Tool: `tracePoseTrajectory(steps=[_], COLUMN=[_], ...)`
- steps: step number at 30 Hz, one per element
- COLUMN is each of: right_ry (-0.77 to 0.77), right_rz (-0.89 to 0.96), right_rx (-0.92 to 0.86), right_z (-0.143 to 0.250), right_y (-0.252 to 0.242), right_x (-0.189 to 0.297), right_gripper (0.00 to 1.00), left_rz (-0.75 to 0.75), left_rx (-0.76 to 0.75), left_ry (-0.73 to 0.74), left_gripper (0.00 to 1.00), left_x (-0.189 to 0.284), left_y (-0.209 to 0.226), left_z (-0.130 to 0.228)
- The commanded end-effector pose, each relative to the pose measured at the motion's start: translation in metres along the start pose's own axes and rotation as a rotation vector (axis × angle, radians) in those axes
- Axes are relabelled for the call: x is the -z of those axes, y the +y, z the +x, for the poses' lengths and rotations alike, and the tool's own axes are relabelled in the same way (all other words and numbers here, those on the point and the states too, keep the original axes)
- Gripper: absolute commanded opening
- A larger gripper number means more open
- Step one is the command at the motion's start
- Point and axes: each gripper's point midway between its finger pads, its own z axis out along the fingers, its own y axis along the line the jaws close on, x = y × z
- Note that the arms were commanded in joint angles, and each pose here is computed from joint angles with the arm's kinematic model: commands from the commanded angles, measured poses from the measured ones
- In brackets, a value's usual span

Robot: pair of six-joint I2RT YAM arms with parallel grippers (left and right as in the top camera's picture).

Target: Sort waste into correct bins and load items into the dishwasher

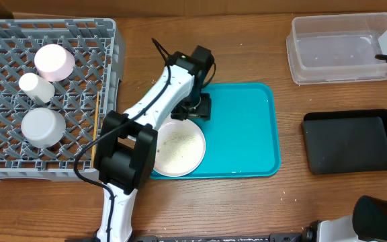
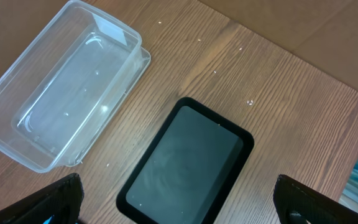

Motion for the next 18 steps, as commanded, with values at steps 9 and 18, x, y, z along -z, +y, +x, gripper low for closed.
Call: tracePoseTrajectory(steps=[9,18], right_ry=[-0.012,-0.012], right_rz=[0.013,0.013], right_rx=[0.003,0.003], right_z=[-0.002,-0.002], right_y=[-0.001,-0.001], right_x=[-0.001,-0.001], right_gripper=[1.00,1.00], left_rz=[0.018,-0.167], left_rx=[-0.076,-0.142], left_ry=[0.020,0.046], left_gripper=[0.74,0.87], left_x=[0.039,0.015], left_y=[-0.045,-0.076], left_z=[0.052,0.115])
